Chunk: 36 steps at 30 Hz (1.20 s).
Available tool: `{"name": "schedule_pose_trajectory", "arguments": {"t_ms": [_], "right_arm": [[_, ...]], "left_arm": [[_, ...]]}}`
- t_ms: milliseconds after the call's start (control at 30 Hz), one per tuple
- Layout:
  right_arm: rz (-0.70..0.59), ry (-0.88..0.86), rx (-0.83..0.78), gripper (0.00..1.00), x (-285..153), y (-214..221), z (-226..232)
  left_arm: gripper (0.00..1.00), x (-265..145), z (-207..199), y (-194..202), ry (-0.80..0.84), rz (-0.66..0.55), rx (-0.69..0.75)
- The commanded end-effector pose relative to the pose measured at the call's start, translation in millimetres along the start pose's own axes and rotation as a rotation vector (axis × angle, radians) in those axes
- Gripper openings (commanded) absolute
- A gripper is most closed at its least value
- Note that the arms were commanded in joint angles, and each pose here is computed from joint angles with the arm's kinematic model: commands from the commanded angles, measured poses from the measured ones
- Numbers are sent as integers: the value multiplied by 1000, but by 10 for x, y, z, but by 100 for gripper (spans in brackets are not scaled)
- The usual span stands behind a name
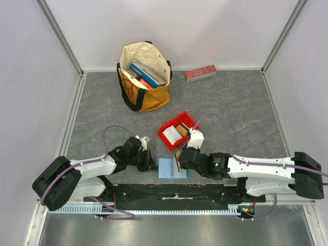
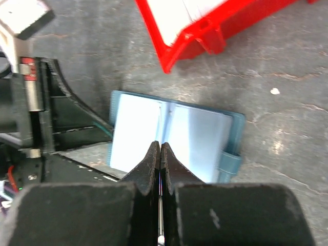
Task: Put the credit cards into the card holder
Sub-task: Turn over the card holder at the center of the board.
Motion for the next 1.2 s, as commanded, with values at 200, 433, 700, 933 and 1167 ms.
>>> {"name": "schedule_pose_trajectory", "arguments": {"t_ms": [200,433,700,933,1167], "right_arm": [[11,205,-22,0,66,80,-323],[22,236,-30,0,108,122,-360],[74,240,-46,0,265,300,-340],[120,215,-100,0,431,573,-214],[63,14,-61,0,337,410,259]], "left_arm": [[2,1,71,38,-38,9,3],[2,2,62,20,-39,7,3],[2,6,58,18,-40,9,4],[2,21,76,20,-45,11,-1],[2,33,104,35,-52,10,-8]]}}
Point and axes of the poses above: each gripper's point midway between its finger pads, its own x axis out along the fingers, its own z axis along the line the jaws close on, y = z × x, the point moved 5 cm from there along -x, back along the fingers, and after that the axes turned 8 degrees about x, right-handed, at the moved point
